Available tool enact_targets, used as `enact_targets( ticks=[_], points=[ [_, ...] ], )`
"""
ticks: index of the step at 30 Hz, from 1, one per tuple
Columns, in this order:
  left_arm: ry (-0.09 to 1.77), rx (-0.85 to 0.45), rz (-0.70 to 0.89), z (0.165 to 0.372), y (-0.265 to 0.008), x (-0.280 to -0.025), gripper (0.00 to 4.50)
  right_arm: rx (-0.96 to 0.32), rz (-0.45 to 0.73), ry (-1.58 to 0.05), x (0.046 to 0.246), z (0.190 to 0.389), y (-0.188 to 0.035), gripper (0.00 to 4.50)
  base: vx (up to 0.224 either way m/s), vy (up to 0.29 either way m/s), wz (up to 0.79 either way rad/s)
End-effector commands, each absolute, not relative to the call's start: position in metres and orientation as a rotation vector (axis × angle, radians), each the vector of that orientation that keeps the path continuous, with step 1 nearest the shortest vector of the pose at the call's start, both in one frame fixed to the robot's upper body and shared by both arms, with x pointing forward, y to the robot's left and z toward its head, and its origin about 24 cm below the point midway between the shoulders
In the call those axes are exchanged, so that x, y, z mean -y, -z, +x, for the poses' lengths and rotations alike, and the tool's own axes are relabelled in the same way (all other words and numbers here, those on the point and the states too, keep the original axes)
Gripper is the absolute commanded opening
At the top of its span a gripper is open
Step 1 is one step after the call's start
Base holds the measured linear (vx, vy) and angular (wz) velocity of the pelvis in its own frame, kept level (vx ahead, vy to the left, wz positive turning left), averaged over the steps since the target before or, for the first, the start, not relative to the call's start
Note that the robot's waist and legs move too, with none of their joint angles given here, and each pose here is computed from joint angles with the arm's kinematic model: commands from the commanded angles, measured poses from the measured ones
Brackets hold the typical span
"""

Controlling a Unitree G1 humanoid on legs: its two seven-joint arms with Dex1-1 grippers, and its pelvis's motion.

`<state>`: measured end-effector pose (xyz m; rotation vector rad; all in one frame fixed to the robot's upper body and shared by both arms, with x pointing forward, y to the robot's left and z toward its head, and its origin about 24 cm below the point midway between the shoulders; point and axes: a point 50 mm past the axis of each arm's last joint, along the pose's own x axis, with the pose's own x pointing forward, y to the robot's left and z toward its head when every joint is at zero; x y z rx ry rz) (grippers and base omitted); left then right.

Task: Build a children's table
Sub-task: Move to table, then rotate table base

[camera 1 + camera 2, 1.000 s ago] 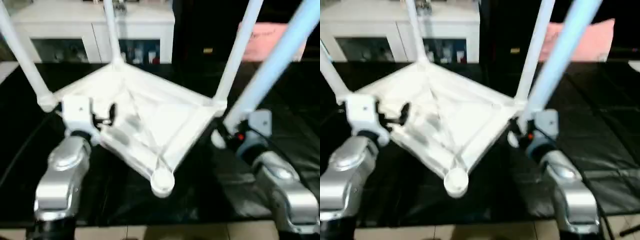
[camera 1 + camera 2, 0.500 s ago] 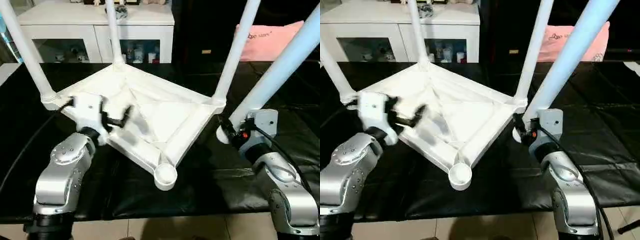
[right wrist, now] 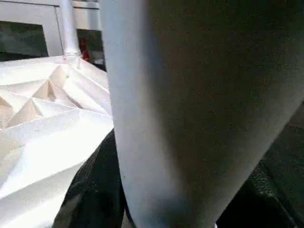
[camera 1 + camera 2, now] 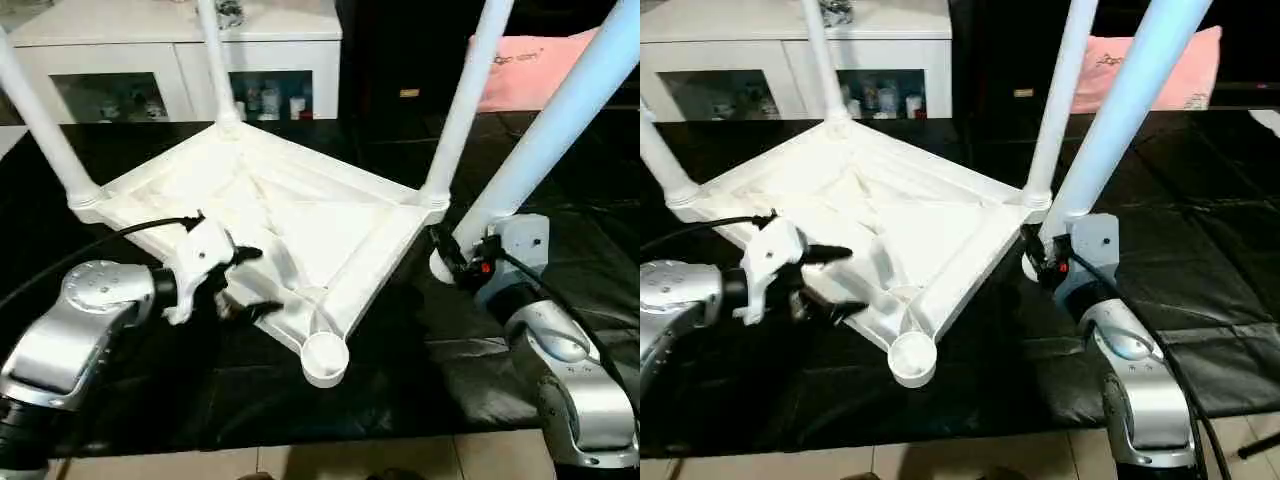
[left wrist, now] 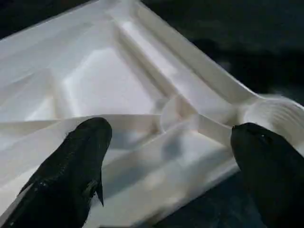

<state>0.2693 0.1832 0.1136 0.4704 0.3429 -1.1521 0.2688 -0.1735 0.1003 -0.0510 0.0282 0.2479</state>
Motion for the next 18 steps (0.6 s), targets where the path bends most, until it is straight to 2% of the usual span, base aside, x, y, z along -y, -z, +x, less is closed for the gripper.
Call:
enact_targets(
  ticks=[1, 6, 8, 9, 13, 16, 18],
  points=[
    [1.215, -0.356, 0.524, 0.271, -0.117, -0.184, 4.50, 0.010, -0.065, -0.258, 0.172, 0.270, -0.109, 1.92, 0.000, 0.000, 0.00],
    [1.391, -0.463, 0.666, 0.275, -0.115, -0.189, 4.50, 0.010, -0.063, -0.264, 0.171, 0.268, -0.110, 1.92, 0.000, 0.000, 0.00],
    [1.413, -0.468, 0.707, 0.278, -0.113, -0.189, 4.50, 0.008, -0.062, -0.265, 0.170, 0.268, -0.110, 1.92, 0.000, 0.000, 0.00],
    [1.425, -0.466, 0.742, 0.280, -0.112, -0.189, 4.23, 0.007, -0.061, -0.266, 0.170, 0.267, -0.110, 1.92, 0.000, 0.000, 0.00],
    [1.477, -0.511, 0.777, 0.287, -0.106, -0.189, 4.12, 0.002, -0.056, -0.272, 0.168, 0.262, -0.109, 1.92, 0.000, 0.000, 0.00],
    [1.491, -0.522, 0.834, 0.291, -0.102, -0.188, 3.77, 0.002, -0.055, -0.260, 0.170, 0.259, -0.109, 1.92, 0.000, 0.000, 0.00],
    [1.499, -0.523, 0.888, 0.297, -0.099, -0.188, 3.73, -0.001, -0.051, -0.247, 0.172, 0.256, -0.108, 1.92, 0.000, 0.000, 0.00]
  ],
)
